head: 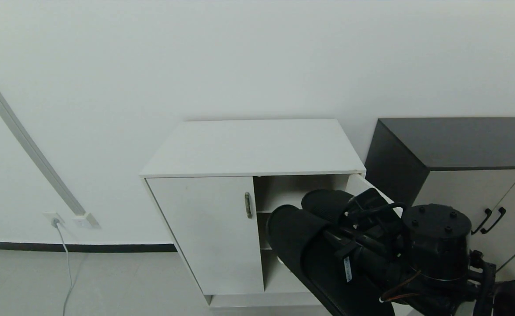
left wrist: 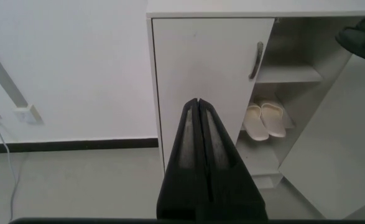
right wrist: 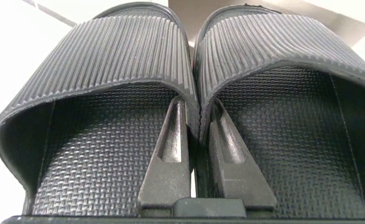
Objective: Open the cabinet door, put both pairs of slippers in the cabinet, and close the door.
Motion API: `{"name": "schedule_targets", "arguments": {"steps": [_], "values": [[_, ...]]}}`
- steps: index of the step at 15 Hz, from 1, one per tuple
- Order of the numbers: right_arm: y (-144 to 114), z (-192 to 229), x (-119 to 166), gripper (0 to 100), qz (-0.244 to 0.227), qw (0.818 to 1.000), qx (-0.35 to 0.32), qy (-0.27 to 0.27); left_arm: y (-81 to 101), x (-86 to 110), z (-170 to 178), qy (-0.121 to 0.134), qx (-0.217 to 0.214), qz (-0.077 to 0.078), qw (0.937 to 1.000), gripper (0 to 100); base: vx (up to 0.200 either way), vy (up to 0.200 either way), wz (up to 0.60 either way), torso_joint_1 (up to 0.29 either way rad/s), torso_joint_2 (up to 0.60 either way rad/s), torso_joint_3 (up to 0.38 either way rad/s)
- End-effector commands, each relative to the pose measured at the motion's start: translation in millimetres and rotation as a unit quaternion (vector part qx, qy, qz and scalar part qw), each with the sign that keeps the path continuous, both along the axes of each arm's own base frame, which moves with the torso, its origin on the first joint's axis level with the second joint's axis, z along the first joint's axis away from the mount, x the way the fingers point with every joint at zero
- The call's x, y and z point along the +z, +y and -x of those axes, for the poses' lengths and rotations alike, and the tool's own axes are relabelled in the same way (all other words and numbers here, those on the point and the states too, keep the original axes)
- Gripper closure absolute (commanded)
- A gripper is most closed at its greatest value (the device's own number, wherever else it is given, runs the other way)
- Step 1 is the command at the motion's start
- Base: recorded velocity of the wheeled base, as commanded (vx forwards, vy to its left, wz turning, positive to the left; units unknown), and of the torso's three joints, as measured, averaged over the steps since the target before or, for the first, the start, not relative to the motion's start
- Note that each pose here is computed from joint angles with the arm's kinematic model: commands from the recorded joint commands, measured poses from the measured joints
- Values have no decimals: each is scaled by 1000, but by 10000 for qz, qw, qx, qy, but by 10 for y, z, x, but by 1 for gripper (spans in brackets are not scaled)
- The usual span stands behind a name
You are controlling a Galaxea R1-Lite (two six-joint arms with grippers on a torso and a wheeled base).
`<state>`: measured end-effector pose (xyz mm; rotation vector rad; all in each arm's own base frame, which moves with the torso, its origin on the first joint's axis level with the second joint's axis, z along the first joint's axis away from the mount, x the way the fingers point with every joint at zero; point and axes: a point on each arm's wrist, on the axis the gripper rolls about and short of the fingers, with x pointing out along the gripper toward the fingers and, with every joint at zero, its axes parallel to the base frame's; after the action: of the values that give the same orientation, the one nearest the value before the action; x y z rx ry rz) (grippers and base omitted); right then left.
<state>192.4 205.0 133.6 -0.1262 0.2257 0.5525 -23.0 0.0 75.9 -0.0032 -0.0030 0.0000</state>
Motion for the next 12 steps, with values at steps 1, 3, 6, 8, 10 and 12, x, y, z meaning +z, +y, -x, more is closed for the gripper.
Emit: {"name": "schedule_targets", "arguments": {"steps": [1,3,6,8,10,12], "values": [[3,2,-5,100,7,10000,5,7,0,0,-1,7,0,-1,10000,100,0,0,0,-227,510,295],[6,-1,-3,100,-10,10000,5,-8,0,0,-1,7,0,7,10000,100,0,0,0,-224,547,312],[6,-1,-10,100,-6,10000,13,-2,0,0,-1,7,0,-1,10000,100,0,0,0,-227,559,325],[9,-4,-10,100,-4,10000,5,-3,0,0,-1,7,0,7,10000,100,0,0,0,-202,522,312],[6,0,-18,100,6,10000,13,9,0,0,-1,7,0,7,10000,100,0,0,0,-198,525,322],[6,0,-17,100,7,10000,5,7,0,0,-1,7,0,7,10000,100,0,0,0,-183,498,315]]}}
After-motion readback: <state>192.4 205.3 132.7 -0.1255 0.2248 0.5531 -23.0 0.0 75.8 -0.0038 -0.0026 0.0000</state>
